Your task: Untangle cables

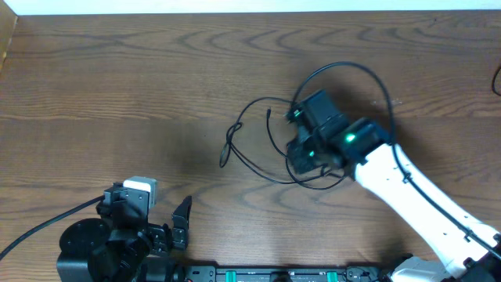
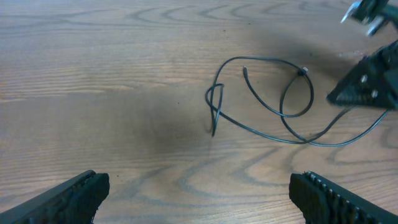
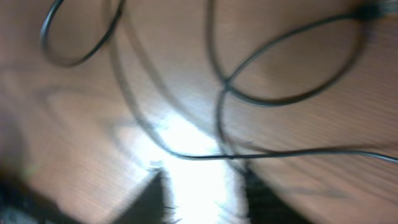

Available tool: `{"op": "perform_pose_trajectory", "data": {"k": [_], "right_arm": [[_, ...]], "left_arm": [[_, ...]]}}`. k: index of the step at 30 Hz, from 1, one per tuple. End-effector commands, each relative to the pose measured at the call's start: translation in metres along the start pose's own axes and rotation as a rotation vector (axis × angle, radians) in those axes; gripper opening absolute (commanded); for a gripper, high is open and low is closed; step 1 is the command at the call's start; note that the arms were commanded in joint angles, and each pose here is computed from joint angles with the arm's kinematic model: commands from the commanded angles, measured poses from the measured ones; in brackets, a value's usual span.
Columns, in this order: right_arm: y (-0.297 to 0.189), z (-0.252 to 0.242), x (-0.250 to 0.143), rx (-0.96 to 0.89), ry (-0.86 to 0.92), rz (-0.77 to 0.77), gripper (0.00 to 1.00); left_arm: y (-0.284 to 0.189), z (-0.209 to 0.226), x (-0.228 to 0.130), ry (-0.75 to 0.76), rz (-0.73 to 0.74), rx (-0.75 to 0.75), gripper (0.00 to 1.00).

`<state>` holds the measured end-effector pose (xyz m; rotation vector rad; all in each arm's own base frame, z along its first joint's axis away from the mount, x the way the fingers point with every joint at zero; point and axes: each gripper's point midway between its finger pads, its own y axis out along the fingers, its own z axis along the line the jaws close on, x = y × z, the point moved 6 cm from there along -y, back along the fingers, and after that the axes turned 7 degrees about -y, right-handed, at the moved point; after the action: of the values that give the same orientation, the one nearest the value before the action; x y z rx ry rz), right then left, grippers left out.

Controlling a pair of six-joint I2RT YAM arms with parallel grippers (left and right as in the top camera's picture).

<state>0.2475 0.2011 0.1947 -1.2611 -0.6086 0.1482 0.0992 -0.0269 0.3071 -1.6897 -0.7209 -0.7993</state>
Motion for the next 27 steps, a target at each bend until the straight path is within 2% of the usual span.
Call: {"op": "perform_pose_trajectory", "data": {"k": [1, 2, 5, 14, 18, 23, 27], "right_arm": [[0.015, 0.019, -0.014, -0.022, -0.196, 0.046, 0.95], [0.020, 0.017, -0.018, -0.079, -0.217, 0.053, 0.99], [0.040, 0.014, -0.026, -0.172, -0.262, 0.067, 0.99], [0.115, 0.007, -0.043, -0.170, -0.559, 0.091, 0.99], [0.127, 0.005, -0.034, -0.175, -0.600, 0.053, 0.99], [0.135, -0.008, -0.026, -0.184, -0.560, 0.032, 0.99], [0.145, -0.013, -0.026, -0.072, -0.510, 0.032, 0.99]], "left_arm": [[-0.002, 0.000, 0.001, 0.018, -0.007, 0.000, 1.00], [-0.002, 0.000, 0.001, 0.018, -0.007, 0.000, 1.00], [-0.002, 0.000, 0.001, 0.018, -0.007, 0.000, 1.00], [-0.002, 0.000, 0.001, 0.018, -0.007, 0.000, 1.00], [-0.002, 0.000, 0.001, 0.018, -0.007, 0.000, 1.00], [-0.002, 0.000, 0.001, 0.018, -0.007, 0.000, 1.00], [-0.002, 0.000, 0.001, 0.018, -0.007, 0.000, 1.00]]}}
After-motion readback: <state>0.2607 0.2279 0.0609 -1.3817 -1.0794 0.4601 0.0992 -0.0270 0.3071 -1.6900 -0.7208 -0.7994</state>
